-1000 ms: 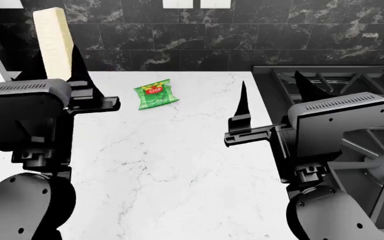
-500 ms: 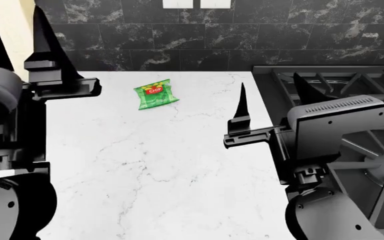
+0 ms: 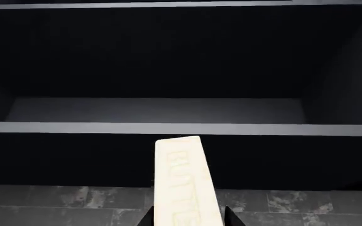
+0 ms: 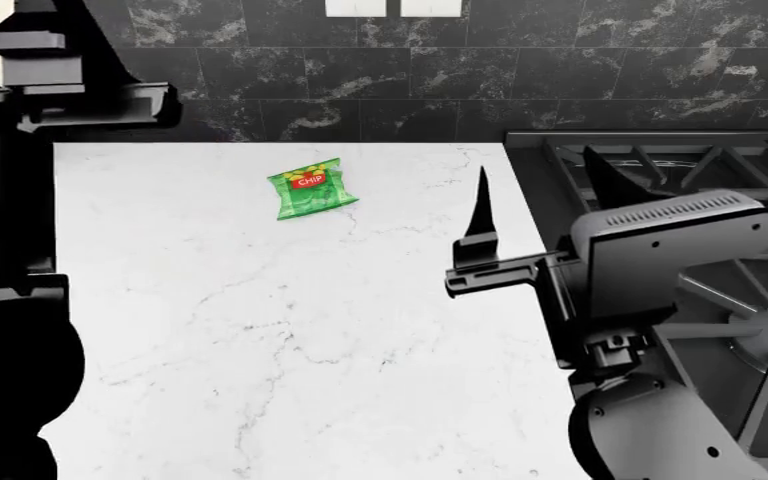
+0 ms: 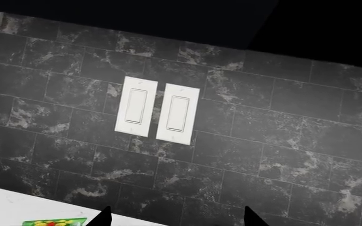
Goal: Pick the butter stick from the counter and place it in the cabinet.
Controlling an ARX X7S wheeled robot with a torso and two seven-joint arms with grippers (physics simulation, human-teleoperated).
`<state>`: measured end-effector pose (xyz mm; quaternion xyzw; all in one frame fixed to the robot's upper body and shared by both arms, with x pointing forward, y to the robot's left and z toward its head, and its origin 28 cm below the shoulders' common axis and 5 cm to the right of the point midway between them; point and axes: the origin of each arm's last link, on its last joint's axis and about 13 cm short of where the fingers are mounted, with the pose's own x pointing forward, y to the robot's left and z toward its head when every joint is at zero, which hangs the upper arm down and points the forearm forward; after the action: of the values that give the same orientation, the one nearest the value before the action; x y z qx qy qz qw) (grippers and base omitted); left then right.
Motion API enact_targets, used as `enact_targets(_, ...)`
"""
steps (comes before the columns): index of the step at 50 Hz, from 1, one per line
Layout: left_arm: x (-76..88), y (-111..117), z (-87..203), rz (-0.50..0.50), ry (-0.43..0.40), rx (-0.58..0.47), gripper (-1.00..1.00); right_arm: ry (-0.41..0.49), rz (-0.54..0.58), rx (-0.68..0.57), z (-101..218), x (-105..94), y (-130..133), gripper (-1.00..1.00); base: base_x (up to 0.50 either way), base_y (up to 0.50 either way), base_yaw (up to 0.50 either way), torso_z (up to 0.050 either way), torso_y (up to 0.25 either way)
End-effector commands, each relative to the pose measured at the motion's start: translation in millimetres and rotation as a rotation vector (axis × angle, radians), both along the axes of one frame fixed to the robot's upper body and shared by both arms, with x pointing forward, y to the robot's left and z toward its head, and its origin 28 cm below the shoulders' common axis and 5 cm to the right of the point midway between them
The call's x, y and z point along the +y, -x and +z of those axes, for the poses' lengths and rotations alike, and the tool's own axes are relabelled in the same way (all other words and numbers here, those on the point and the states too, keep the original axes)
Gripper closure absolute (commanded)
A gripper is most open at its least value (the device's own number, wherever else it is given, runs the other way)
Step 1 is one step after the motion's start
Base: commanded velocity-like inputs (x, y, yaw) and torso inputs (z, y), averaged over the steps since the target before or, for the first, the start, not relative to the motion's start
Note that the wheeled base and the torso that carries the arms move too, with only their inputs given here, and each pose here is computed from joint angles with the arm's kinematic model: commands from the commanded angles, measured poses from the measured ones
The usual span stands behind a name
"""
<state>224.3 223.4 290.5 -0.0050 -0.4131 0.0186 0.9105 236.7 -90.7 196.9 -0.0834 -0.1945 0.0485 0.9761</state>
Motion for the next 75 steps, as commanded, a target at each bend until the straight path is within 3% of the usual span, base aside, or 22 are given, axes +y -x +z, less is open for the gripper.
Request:
enact_targets(1,0.6,0.4,17.0,-0.007,-0.002,-0.037,1.0,0.006,0.003,0.002,1.5,0.6,-1.0,-1.0,0.0,0.0,0.0,0.0,0.0)
enact_targets(16,3.1,-2.4,34.2,-0.019,0.015,-0.045,1.0,0.015,0.008,0.004,4.0,2.0,-2.2,-1.0,0.0,0.0,0.0,0.0,0.0)
enact_targets(36,5.7,-18.3,62.7,-0.044,0.045,0.143,1.0,0.01,0.004,0.009,-0.3,1.6,-1.3,-1.0,0.0,0.0,0.0,0.0,0.0)
enact_targets(59,5.1,-15.2,85.5,-0.04,0.024,0.077,1.0,0.004,0.003,0.014,-3.9,1.9,-2.8,-1.0,0.0,0.0,0.0,0.0,0.0)
enact_targets(75,3.2,-25.5,106.2,-0.045,0.017,0.081,1.0,-0.001,0.005,0.016,-5.7,1.4,-2.7,-1.0,0.0,0.0,0.0,0.0,0.0)
